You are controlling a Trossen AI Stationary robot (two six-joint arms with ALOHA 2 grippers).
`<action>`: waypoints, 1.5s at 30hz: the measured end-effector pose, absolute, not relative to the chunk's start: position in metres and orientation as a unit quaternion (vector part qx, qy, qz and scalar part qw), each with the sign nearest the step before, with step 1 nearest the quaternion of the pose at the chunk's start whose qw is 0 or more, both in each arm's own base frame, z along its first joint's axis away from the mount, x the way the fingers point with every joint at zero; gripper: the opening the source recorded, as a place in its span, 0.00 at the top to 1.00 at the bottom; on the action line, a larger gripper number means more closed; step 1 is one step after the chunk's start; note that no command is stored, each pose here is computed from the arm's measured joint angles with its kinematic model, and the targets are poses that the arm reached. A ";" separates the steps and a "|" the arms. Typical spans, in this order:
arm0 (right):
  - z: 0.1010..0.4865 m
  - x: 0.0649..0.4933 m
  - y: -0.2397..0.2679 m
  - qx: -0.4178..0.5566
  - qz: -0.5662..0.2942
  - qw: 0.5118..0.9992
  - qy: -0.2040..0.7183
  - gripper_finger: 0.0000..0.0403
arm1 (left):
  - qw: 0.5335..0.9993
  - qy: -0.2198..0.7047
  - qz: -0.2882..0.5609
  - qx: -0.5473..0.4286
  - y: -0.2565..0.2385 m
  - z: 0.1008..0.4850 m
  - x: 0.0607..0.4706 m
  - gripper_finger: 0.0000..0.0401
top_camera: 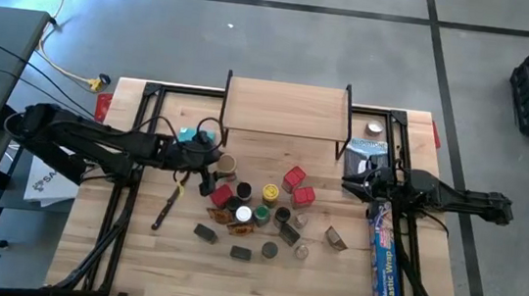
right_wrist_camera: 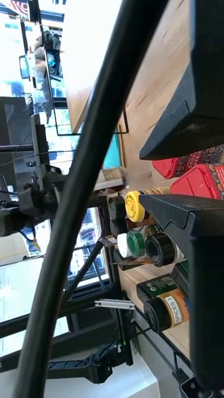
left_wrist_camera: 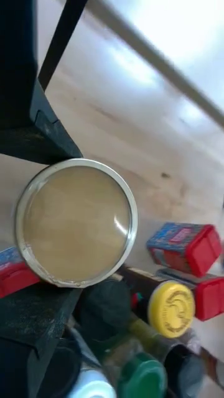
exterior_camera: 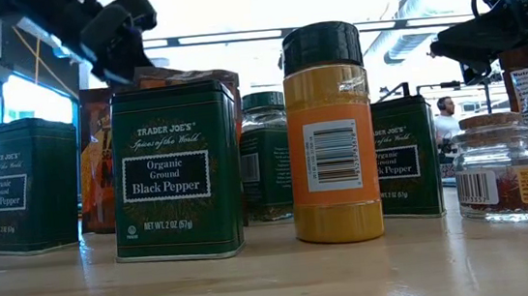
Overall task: Shelf spices
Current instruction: Put the gold seasoning bottle on the shelf
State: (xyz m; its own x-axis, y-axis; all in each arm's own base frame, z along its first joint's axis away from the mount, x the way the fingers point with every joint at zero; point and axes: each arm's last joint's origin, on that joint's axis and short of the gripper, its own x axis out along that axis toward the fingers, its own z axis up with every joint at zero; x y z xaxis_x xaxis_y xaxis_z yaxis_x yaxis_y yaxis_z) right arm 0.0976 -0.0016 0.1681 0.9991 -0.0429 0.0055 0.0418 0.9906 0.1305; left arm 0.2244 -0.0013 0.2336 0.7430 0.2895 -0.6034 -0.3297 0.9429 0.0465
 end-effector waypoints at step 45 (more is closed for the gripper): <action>0.168 0.098 -0.002 0.065 -0.021 0.998 -0.004 0.77 | 0.914 0.341 0.217 -0.034 0.268 0.342 0.236 0.33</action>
State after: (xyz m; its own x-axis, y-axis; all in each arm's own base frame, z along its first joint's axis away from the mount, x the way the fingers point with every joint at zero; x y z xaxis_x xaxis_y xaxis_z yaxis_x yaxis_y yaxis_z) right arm 0.0976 -0.0016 0.1681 0.9991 -0.0427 0.0053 0.0417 0.9906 0.1303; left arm 0.2363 0.2676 0.3423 0.6736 0.3734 -0.6378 -0.4194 0.9037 0.0862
